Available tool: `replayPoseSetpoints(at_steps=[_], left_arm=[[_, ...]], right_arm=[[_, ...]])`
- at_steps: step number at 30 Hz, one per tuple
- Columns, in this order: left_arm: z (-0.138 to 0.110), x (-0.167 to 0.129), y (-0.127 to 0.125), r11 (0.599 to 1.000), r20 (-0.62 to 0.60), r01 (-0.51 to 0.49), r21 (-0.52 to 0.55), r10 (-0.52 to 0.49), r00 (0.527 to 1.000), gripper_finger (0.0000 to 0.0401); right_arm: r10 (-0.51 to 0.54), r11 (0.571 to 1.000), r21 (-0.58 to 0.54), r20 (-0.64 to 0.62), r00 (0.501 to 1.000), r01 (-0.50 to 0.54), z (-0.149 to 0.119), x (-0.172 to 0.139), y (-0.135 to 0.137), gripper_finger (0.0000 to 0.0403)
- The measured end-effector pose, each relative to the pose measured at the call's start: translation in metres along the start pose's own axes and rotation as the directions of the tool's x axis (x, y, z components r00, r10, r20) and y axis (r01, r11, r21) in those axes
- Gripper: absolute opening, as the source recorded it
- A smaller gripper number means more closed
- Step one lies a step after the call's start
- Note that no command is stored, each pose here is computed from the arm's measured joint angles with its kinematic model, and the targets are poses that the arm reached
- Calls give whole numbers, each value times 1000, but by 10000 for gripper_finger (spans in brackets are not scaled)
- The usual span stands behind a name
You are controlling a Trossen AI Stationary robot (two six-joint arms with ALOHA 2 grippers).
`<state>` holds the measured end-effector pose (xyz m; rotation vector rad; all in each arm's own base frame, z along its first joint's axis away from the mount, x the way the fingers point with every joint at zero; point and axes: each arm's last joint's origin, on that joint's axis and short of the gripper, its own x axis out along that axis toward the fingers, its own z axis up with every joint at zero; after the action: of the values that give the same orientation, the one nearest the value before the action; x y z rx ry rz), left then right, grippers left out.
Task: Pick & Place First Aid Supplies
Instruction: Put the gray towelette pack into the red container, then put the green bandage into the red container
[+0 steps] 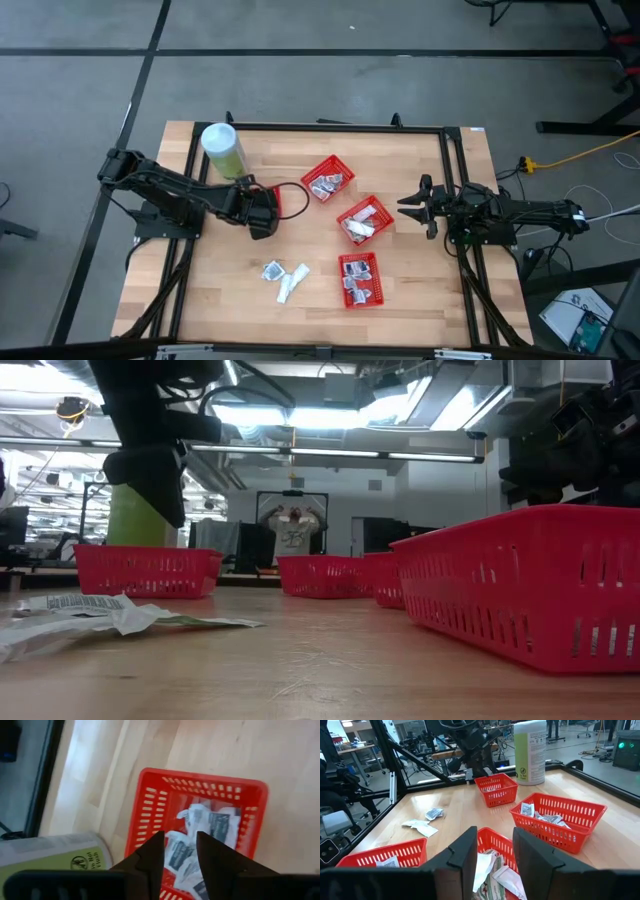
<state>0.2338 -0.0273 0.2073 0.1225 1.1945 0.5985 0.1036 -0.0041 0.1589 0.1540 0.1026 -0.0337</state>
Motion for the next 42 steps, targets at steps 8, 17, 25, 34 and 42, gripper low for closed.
replayPoseSetpoints(at_steps=[8,17,25,34,42], left_arm=[[12,-2,-10,989,87,145,4,-145,986,112],[22,-25,-44,859,245,382,340,-473,846,109],[18,-41,-68,708,234,519,479,-673,702,100],[20,-19,-100,648,185,522,554,-708,682,95],[28,19,-117,650,166,507,566,-692,702,93]], right_arm=[[0,1000,1,0,1000,0,0,0,0,126],[0,1000,0,0,1000,0,0,0,0,126],[0,1000,1,0,1000,0,0,0,0,126],[0,1000,2,0,1000,0,0,0,0,126],[0,1000,0,0,1000,0,0,0,0,126]])
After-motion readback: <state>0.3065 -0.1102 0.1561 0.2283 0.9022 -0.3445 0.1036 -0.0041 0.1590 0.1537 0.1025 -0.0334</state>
